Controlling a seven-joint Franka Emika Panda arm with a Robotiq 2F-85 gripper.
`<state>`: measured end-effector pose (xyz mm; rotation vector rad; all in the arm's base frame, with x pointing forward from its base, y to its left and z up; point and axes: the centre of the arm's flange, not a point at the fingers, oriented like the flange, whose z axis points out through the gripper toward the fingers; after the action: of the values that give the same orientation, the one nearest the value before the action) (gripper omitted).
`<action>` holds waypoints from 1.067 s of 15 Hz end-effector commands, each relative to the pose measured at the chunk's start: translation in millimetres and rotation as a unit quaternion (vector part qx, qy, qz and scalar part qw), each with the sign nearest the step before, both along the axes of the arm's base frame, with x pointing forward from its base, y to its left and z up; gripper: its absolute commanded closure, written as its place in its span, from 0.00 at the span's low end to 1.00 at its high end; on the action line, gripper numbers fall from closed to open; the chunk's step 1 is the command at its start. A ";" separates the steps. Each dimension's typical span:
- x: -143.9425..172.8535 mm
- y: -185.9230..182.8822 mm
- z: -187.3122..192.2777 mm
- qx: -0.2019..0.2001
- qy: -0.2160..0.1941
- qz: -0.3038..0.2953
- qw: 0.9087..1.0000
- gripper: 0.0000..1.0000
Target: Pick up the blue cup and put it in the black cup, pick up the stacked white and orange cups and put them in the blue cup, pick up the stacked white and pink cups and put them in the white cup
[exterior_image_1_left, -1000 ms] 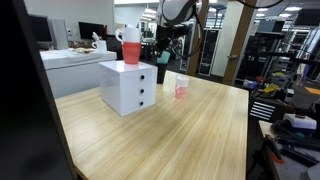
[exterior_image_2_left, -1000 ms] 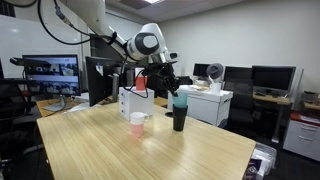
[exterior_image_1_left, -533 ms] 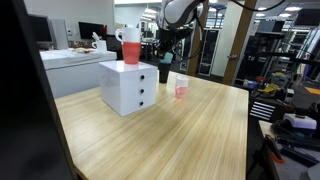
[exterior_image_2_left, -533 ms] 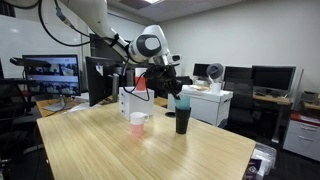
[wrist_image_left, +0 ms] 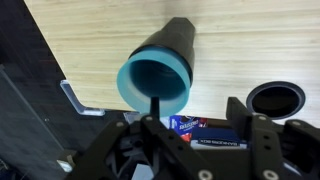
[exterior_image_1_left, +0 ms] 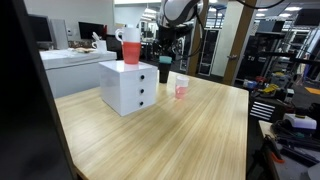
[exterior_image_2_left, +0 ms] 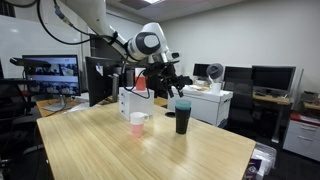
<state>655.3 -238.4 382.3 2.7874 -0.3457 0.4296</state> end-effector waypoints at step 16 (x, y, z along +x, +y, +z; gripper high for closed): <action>-37.5 136.1 148.9 -0.007 -0.023 0.183 0.983 0.00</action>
<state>632.3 -122.2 527.2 2.8121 0.0557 0.5581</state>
